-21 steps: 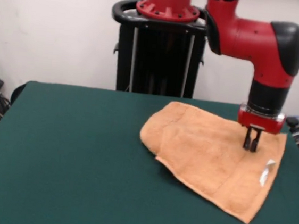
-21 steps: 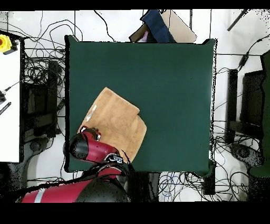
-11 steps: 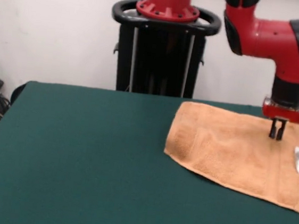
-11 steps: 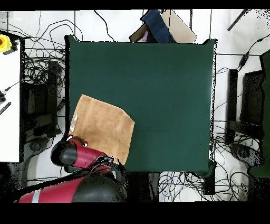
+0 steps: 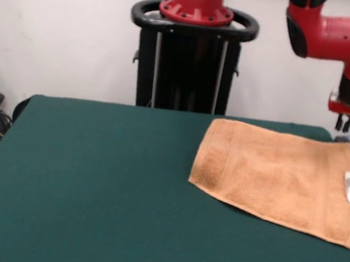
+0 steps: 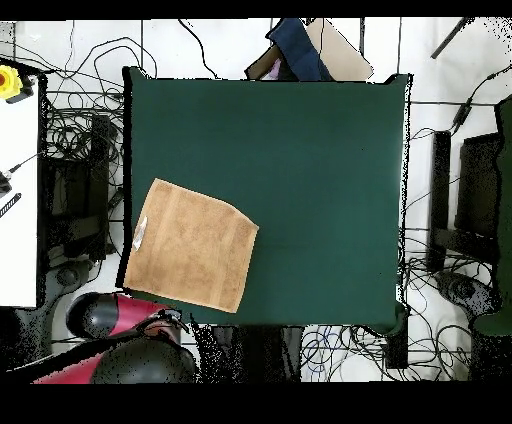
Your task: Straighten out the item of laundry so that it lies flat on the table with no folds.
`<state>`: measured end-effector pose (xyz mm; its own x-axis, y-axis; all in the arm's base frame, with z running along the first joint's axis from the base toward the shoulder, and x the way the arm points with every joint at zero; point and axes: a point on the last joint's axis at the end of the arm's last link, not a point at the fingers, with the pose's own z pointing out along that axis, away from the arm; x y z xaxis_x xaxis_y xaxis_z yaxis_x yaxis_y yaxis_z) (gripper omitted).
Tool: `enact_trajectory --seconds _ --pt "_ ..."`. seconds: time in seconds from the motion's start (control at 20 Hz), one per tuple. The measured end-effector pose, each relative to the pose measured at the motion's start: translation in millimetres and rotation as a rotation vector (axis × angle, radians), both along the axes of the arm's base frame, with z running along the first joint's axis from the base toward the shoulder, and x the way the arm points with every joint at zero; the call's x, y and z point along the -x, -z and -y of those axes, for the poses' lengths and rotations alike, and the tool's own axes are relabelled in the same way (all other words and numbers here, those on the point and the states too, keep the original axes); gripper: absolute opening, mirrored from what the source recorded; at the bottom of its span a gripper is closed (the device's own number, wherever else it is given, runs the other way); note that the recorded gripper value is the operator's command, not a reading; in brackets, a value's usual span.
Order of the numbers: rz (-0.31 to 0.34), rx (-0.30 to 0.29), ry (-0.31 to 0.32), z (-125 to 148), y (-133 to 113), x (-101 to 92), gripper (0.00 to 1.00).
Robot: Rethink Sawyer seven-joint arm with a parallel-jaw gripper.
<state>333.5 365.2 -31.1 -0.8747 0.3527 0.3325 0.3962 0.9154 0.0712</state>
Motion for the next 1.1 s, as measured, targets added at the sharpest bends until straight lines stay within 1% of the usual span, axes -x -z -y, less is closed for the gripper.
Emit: enact_trajectory --seconds 0.15,0.25,0.3,0.35,0.45,0.5,0.55,0.65,0.75,0.9,0.95,1.0,1.1 --pt "-0.013 0.022 -0.033 -3 -3 10.9 0.0" --pt "0.002 0.094 -0.06 2 2 20.5 0.0" --pt "0.012 0.118 -0.066 5 3 22.7 0.0" --pt "0.046 0.183 -0.08 11 7 27.0 0.0" --pt "0.105 0.269 -0.09 22 10 27.7 0.0" --pt "0.131 0.299 -0.093 28 10 25.9 0.0" --pt "0.145 0.315 -0.094 31 10 24.3 0.0" --pt "0.182 0.356 -0.091 41 7 16.7 0.0" --pt "0.219 0.391 -0.08 54 0 3.0 0.0" --pt "0.251 0.416 -0.048 72 -10 -16.7 0.0" --pt "0.275 0.429 -0.017 84 -19 -33.5 0.0" --pt "0.289 0.433 0.0 91 -24 -43.7 0.0" --pt "0.308 0.44 0.019 99 -31 -56.4 0.0"
